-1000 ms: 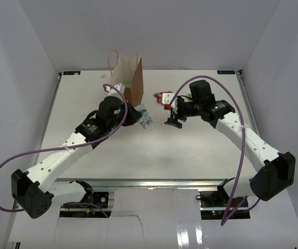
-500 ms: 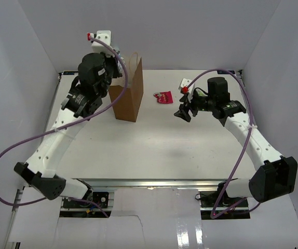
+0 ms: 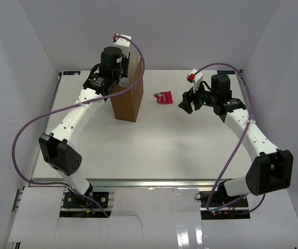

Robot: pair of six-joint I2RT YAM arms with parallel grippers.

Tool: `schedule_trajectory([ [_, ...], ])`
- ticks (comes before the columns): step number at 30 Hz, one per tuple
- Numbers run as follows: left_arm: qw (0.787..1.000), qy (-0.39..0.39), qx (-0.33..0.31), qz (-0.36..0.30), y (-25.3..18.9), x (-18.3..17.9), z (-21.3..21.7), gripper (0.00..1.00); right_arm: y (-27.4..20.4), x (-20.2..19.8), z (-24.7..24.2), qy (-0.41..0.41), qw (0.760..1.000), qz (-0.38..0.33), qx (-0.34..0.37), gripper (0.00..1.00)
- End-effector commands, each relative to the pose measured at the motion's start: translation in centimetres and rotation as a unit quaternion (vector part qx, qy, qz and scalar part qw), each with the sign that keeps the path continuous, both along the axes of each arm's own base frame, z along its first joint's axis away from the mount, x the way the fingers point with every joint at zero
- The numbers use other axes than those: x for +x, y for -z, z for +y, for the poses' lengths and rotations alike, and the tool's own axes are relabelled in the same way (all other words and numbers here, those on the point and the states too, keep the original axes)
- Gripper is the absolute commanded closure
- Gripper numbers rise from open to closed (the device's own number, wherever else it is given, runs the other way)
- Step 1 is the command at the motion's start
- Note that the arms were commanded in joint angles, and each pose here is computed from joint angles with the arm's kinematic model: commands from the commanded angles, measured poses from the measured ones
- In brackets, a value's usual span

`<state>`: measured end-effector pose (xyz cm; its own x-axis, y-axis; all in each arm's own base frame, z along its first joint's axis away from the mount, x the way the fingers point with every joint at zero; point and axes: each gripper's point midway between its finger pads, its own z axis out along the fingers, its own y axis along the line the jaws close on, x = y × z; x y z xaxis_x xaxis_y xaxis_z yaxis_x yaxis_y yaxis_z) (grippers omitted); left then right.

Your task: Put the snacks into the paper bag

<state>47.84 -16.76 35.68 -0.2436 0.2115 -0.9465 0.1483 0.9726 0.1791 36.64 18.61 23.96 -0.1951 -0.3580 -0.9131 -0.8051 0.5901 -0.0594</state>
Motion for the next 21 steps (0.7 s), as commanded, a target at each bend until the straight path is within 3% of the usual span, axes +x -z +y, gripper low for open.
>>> schedule_trajectory([
  [1,0.999,0.013,-0.028,-0.038,-4.0,-1.1,-0.1,0.48,2.1,4.9,-2.5,0.157,0.986,0.051,0.002,0.27],
  [2,0.999,0.013,-0.030,-0.040,-4.2,-1.3,0.0,0.40,1.8,6.0,-2.8,0.188,0.980,0.062,0.011,0.27],
  [3,0.999,0.007,-0.032,-0.041,-4.3,-1.4,0.3,0.24,2.6,6.9,-3.3,0.213,0.974,0.074,0.004,0.27],
  [7,0.997,0.019,-0.055,-0.052,-6.0,-3.4,0.6,0.02,8.7,10.5,-5.4,0.281,0.948,0.137,-0.059,0.25],
  [10,0.994,0.040,-0.082,-0.064,-7.7,-6.5,1.1,0.02,10.4,13.6,-6.1,0.291,0.943,0.139,-0.086,0.25],
  [14,0.982,0.077,-0.165,-0.053,-7.4,-11.8,1.0,0.02,12.0,17.3,-8.1,0.321,0.932,0.120,-0.121,0.24],
  [18,0.955,0.101,-0.280,0.000,-3.3,-17.0,0.4,0.02,13.7,20.1,-9.5,0.340,0.923,0.108,-0.147,0.23],
  [21,0.939,0.096,-0.329,0.040,1.5,-20.2,0.8,0.02,15.0,21.8,-10.7,0.355,0.916,0.105,-0.156,0.23],
])
